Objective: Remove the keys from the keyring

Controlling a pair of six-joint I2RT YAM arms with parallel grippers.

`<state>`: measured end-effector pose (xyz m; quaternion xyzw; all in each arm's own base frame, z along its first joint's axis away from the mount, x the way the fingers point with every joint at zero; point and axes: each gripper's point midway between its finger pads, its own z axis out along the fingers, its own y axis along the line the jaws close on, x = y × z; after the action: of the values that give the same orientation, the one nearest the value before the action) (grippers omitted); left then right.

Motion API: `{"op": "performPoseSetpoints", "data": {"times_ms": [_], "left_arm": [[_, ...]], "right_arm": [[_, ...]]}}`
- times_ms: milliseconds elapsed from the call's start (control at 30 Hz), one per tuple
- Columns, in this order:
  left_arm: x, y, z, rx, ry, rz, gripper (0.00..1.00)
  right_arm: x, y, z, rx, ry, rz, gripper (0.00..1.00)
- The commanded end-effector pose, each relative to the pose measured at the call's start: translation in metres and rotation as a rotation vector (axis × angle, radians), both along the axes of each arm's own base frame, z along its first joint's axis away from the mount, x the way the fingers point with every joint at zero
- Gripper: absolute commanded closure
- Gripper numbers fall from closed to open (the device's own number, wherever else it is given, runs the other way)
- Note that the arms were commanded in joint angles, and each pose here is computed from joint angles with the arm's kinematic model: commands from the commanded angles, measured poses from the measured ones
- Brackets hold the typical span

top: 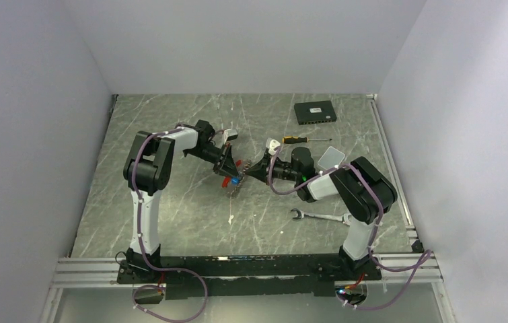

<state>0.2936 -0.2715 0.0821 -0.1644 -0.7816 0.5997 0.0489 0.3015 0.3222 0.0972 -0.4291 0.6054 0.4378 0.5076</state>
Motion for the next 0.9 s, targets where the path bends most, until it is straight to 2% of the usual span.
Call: {"op": "performPoseSetpoints", "data": {"times_ms": [0,267,400,533,700,733,767,867], "left_arm": [[0.0,-0.005,-0.005,0.007,-0.043,-0.022,1.0],[-0.002,-0.005,0.006,-0.018,-0.048,-0.029,0.99],[0.002,0.0,0.018,-0.028,-0.081,-0.017,0.88],[0.008,0.007,0.036,-0.049,-0.123,0.0,0.83],[0.007,0.013,0.064,-0.098,-0.2,-0.025,0.61],[0.024,0.01,0.068,-0.135,-0.341,-0.029,0.57],[0.011,0.017,0.077,-0.114,-0.256,-0.024,0.56],[0.022,0.033,0.097,-0.122,-0.306,0.023,0.53]], "right_arm": [[-0.002,0.009,0.055,0.149,-0.167,0.033,1.0],[-0.007,0.007,0.077,0.204,-0.206,0.039,1.0],[-0.011,0.008,0.083,0.217,-0.203,0.061,1.0],[-0.013,0.009,0.092,0.232,-0.185,0.082,1.0],[-0.012,0.01,0.103,0.238,-0.15,0.106,1.0],[-0.011,0.009,0.106,0.24,-0.145,0.109,1.0],[-0.011,0.009,0.108,0.241,-0.143,0.112,1.0],[-0.007,0.007,0.116,0.235,-0.129,0.12,1.0]]}}
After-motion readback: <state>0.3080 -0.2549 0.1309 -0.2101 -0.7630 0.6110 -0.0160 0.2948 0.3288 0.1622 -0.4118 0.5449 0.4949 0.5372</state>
